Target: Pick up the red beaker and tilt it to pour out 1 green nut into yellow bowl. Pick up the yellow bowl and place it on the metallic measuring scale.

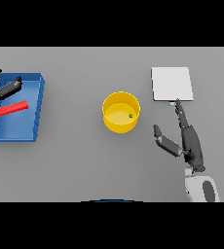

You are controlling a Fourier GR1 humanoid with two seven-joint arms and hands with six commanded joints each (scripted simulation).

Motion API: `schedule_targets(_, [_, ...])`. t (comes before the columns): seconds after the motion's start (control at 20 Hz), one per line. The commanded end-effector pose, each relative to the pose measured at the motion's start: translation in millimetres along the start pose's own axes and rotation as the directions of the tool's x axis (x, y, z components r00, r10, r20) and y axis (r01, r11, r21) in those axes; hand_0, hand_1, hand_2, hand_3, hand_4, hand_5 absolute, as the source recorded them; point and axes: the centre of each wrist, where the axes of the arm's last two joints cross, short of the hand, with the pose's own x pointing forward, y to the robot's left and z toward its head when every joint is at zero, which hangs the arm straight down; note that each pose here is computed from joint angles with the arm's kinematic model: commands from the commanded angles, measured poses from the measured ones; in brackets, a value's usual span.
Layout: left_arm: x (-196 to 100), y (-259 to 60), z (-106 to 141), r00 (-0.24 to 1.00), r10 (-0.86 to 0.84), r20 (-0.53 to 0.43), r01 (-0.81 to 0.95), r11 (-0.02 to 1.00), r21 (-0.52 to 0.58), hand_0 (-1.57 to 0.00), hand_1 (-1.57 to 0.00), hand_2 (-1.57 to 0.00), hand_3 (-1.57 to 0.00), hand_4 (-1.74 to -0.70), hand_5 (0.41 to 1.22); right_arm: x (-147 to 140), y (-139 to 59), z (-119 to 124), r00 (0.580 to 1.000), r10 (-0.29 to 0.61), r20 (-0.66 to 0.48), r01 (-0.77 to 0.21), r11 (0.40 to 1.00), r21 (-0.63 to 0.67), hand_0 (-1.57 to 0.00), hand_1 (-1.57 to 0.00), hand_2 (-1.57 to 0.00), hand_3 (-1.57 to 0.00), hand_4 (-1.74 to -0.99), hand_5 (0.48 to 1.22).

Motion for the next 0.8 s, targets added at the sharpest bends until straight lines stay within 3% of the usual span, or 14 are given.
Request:
schedule_targets(0.0, [-2.0, 1.7, -0.6, 1.0, 0.01, 0.014, -0.01, 1.0, 0.01, -0.12, -0.1, -0.1, -0.1, -0.79, 0.674, -0.4, -0.3, 0.5, 1.0, 0.012, -0.007, -0.012, 1.0, 0.001, 0.0, 0.0, 0.0, 0.0, -1.193, 0.66])
schedule_targets(0.2, [4.5, 3.5, -5.1, 0.997, 0.046, 0.064, -0.048, 0.998, 0.034, -0.05, -0.04, -0.04, -0.04, -0.79, 0.671, 1.2, 2.4, -4.6, 0.996, 0.091, -0.025, -0.091, 0.996, 0.02, 0.0, 0.0, 0.0, 0.0, -1.198, 0.662])
schedule_targets(0.3, [4.5, 1.8, -7.2, 0.997, 0.051, 0.066, -0.054, 0.998, 0.036, -0.03, -0.03, -0.03, -0.02, -0.78, 0.679, 3.1, 2.5, -10.1, 0.995, 0.091, 0.036, -0.094, 0.991, 0.096, 0.0, 0.0, 0.0, 0.0, -1.162, 0.694])
schedule_targets(0.5, [1.4, -3.3, -4.1, 0.996, 0.056, 0.065, -0.058, 0.998, 0.026, -0.01, -0.01, -0.01, -0.01, -0.79, 0.704, 20.5, -6.3, -35.9, 0.966, 0.222, 0.131, -0.247, 0.941, 0.233, 0.0, 0.0, 0.0, 0.0, -1.234, 0.707])
schedule_targets(0.6, [7.2, -5.1, -1.8, 0.996, 0.059, 0.069, -0.06, 0.998, 0.016, -0.01, -0.01, -0.01, -0.01, -0.79, 0.709, 30.6, -5.7, -47.2, 0.931, 0.33, 0.154, -0.362, 0.887, 0.286, 0.0, 0.0, 0.0, 0.0, -1.268, 0.691])
schedule_targets(0.75, [5.5, -3.1, -3.9, 0.996, 0.056, 0.069, -0.057, 0.998, 0.019, 0.0, 0.0, 0.0, 0.0, -0.8, 0.708, 40.0, -2.7, -64.7, 0.832, 0.489, 0.261, -0.554, 0.756, 0.35, 0.0, 0.0, 0.0, 0.0, -1.279, 0.671])
